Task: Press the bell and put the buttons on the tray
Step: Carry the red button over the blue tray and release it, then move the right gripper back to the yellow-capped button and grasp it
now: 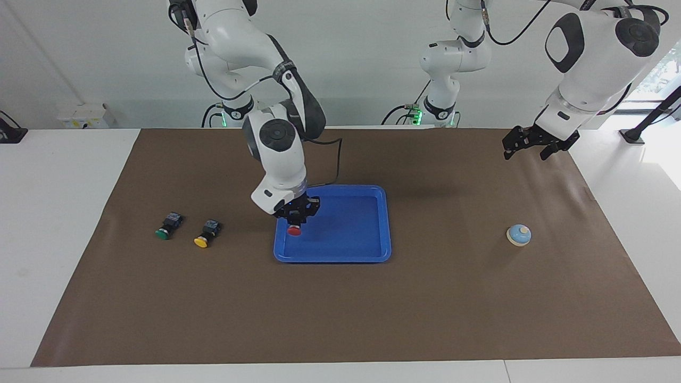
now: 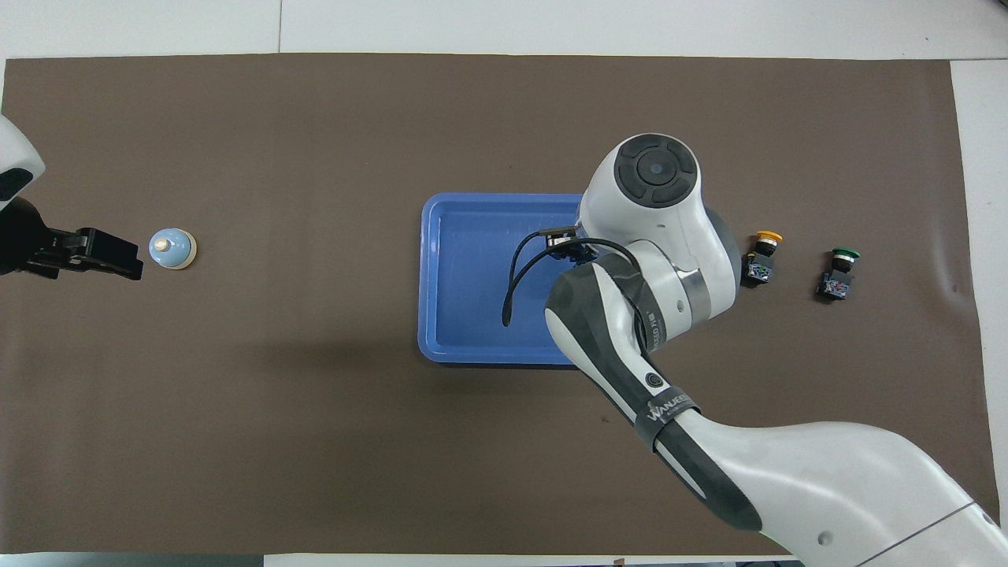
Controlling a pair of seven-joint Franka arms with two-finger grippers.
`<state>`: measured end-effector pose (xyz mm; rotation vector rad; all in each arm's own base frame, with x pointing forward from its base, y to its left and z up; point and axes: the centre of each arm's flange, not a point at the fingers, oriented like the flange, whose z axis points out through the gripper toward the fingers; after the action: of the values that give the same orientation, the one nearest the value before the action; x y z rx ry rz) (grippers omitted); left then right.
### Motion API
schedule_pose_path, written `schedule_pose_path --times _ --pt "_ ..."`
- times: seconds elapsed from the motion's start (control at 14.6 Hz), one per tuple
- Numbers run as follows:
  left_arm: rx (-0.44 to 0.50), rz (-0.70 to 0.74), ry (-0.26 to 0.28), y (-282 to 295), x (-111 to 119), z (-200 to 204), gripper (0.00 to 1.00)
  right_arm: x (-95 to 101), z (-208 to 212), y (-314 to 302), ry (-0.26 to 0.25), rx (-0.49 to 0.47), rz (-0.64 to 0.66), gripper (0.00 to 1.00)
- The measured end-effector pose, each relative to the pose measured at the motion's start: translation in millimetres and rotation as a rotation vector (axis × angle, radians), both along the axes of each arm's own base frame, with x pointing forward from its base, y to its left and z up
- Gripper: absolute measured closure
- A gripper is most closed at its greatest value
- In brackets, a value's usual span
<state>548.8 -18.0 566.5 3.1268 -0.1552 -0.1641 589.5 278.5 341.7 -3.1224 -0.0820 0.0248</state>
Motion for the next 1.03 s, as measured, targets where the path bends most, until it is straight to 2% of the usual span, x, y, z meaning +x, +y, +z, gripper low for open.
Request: schedule_pose_path --times 0.21,0.48,0.55,0.68,0.89,1.03 --pt "0.000 0.001 -0.002 0 0 0 0.00 -8.8 -29 -2 0.009 -0.004 0.002 0.59" --pt "0.000 0.002 -0.002 1 0 0 0.00 -19.0 -38 6 0.023 -0.011 -0.009 0.59" --pt "0.000 0.003 -0.002 2 0 0 0.00 -19.9 -38 8 0.022 -0.011 -0.020 0.53" --pt "0.000 0.005 -0.002 3 0 0 0.00 -20.2 -30 6 0.024 -0.013 -0.031 0.34" --pt "0.000 0.007 -0.002 4 0 0 0.00 -9.4 17 -27 0.013 -0.016 -0.090 0.02" --pt "0.000 0.007 -0.002 4 0 0 0.00 6.4 56 -84 -0.002 -0.011 -0.146 0.00"
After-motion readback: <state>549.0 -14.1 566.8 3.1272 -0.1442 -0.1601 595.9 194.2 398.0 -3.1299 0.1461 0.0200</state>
